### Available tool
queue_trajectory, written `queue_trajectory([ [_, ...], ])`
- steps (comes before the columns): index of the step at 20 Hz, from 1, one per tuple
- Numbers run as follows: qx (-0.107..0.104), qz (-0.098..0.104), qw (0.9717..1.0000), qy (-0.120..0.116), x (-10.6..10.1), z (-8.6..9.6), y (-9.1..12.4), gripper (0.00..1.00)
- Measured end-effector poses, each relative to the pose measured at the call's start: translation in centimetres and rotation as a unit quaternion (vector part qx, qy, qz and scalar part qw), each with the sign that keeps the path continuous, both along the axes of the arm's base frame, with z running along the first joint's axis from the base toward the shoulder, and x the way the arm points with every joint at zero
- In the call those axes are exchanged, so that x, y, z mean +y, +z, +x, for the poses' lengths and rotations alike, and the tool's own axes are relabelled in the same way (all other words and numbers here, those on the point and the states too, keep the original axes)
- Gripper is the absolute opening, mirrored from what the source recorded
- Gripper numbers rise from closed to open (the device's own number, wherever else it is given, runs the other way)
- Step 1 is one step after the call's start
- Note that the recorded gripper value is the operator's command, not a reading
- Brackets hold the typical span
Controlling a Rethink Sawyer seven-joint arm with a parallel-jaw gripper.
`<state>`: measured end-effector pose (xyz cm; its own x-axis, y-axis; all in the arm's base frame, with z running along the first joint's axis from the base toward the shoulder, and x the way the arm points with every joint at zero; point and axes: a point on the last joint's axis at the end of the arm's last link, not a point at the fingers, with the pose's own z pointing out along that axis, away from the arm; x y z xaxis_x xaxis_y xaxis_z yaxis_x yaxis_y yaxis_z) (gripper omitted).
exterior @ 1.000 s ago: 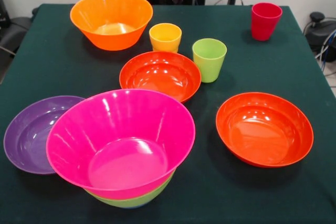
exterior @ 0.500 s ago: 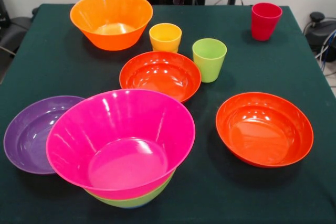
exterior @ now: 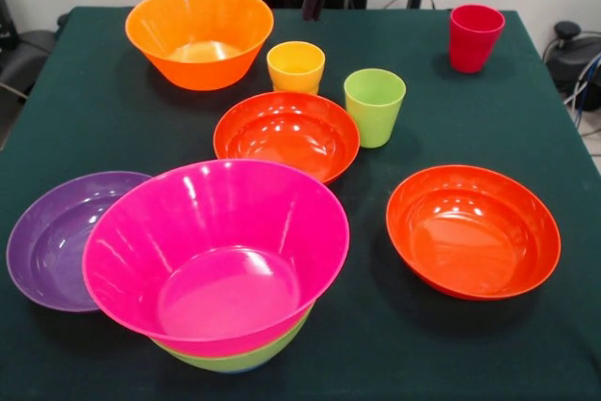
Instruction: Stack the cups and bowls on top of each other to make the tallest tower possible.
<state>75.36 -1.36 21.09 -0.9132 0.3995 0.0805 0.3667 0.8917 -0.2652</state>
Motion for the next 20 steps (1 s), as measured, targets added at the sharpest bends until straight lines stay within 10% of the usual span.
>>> queue_trajectory([
  [20,-0.013,-0.007,0.9999,-0.006,-0.7,-0.4,-1.7,1.0],
])
